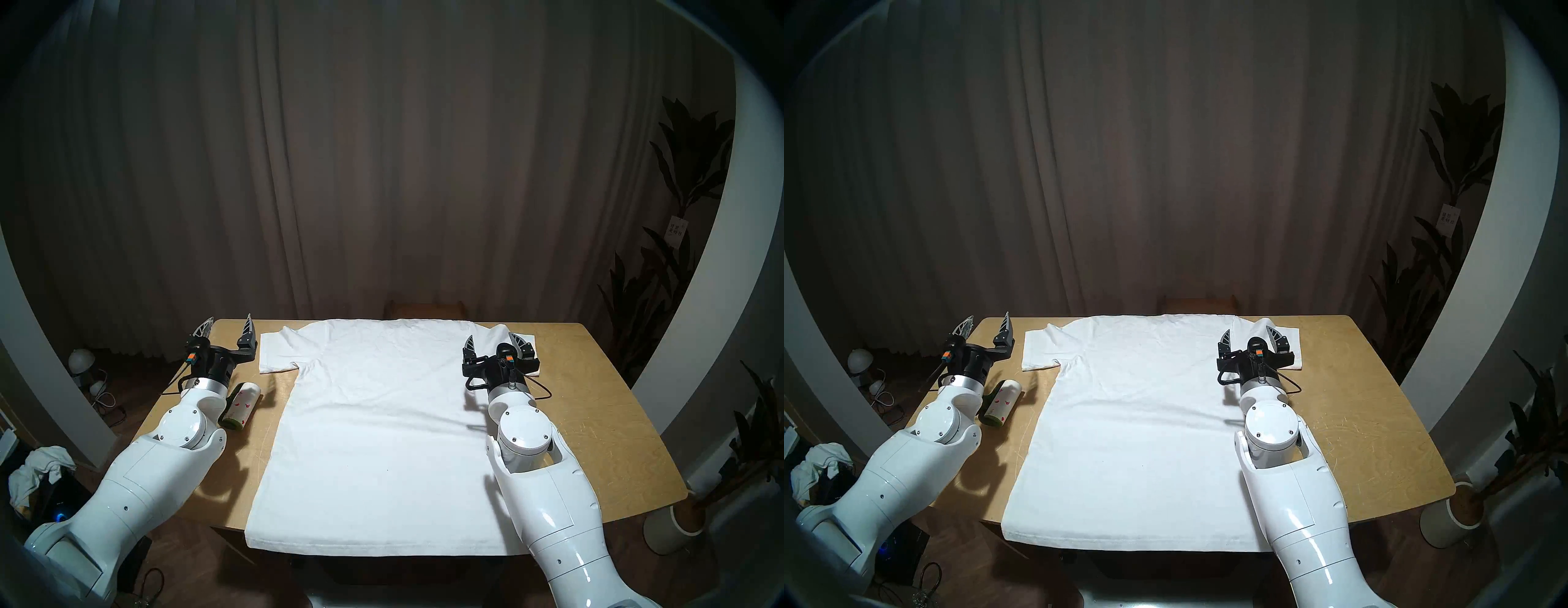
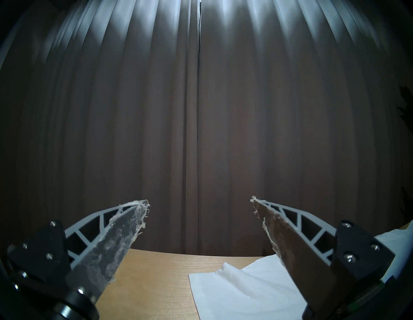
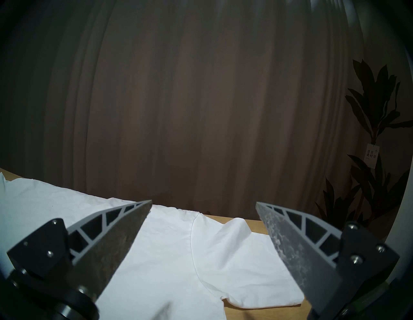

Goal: Use the fur roller to clean a top

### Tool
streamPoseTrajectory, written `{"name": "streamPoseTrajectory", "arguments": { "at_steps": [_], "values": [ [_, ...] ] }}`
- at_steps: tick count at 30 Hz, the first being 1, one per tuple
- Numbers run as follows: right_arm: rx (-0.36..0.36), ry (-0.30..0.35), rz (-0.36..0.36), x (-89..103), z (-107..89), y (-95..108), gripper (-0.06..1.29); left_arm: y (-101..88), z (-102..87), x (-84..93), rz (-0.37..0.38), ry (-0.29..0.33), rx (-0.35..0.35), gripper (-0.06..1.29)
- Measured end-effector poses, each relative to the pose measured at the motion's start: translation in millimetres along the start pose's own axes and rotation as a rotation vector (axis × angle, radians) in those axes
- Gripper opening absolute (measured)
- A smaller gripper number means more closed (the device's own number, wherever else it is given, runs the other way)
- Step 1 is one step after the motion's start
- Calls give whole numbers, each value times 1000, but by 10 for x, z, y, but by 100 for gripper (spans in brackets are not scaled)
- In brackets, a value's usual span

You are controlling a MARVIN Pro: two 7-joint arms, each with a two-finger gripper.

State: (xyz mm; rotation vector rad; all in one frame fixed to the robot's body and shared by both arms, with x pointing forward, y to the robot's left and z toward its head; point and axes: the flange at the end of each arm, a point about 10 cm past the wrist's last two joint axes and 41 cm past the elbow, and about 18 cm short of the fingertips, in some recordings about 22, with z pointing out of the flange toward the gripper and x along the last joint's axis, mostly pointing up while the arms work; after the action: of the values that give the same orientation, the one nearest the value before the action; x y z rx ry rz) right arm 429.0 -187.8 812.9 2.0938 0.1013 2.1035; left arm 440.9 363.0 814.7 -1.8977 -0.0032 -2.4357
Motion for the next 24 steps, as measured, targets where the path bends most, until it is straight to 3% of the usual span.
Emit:
{"name": "streamPoseTrajectory", "arguments": {
  "at_steps": [6,13,24],
  "values": [
    [0,-22,4,-16,54,-16,123,89,66,-82,26,7,-85,121],
    [-3,-61,17,-72,117,35,123,84,199,37,17,9,-118,121],
    [18,-84,30,-115,232,147,123,18,312,140,16,-113,-104,121]
  ]
}}
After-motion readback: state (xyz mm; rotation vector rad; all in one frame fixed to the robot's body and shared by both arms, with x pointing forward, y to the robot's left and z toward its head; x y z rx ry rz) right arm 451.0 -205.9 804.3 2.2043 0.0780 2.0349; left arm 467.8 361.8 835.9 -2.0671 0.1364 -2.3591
